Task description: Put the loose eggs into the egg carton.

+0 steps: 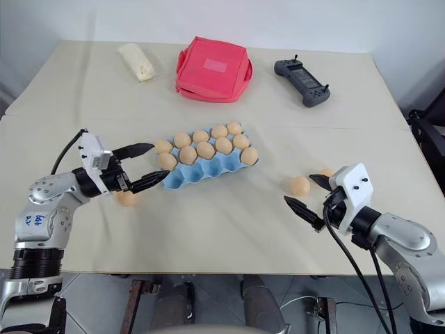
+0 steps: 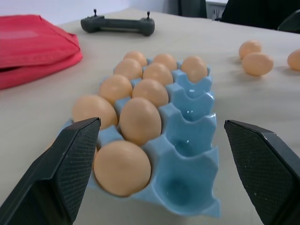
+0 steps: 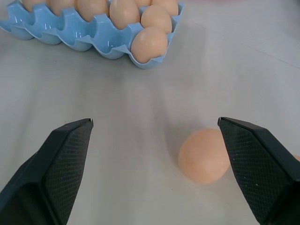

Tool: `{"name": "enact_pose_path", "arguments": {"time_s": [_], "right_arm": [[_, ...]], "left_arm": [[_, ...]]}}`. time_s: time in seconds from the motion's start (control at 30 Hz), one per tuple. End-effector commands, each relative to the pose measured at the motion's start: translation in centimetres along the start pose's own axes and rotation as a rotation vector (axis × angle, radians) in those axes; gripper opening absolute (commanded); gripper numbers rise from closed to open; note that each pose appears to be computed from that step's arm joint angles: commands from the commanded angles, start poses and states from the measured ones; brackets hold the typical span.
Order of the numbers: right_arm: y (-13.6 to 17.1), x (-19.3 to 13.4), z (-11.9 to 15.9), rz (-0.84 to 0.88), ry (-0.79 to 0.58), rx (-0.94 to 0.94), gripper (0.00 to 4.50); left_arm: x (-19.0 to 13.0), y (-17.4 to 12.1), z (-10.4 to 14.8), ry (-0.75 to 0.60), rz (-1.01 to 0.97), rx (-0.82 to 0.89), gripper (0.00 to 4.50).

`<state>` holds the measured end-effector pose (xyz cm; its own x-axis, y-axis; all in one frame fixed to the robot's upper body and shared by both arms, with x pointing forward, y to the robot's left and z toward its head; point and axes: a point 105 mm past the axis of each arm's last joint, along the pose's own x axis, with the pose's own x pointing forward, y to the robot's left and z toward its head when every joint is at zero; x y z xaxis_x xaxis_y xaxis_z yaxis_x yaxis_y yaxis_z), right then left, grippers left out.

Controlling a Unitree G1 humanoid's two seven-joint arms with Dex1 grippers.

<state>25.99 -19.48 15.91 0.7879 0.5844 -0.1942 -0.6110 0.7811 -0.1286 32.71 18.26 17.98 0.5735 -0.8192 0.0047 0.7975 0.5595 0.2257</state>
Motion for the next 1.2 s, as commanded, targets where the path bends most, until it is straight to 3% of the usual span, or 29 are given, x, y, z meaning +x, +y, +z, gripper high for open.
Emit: {"name": "enact_pose_path", "arguments": {"time_s": [0.03,0.4,0.6,0.73,0.97,1.2], "right_arm": [[-0.5,-0.8,0.9,-0.039,-0.037,-0.024,4.48],[-0.3,-3.5,2.0,-0.134,-0.044,-0.003,4.48],[1.2,-8.8,-0.5,-0.219,0.105,0.071,4.48],[1.6,-10.5,-1.7,-0.272,0.166,0.119,4.48],[-0.4,-10.2,-2.3,-0.373,0.132,0.128,4.48],[-2.9,-7.8,-4.0,-0.413,0.071,0.220,4.48]], "left_arm": [[0.6,0.6,0.9,-0.024,0.014,0.033,4.50],[2.8,1.3,1.3,-0.043,-0.057,0.020,4.50],[2.8,0.0,0.4,0.017,-0.229,-0.028,4.50],[2.7,-0.7,0.1,0.036,-0.293,-0.053,4.50],[2.7,-1.5,0.0,0.045,-0.336,-0.078,4.50],[1.6,-2.2,-0.4,0.073,-0.333,-0.096,4.50]]}}
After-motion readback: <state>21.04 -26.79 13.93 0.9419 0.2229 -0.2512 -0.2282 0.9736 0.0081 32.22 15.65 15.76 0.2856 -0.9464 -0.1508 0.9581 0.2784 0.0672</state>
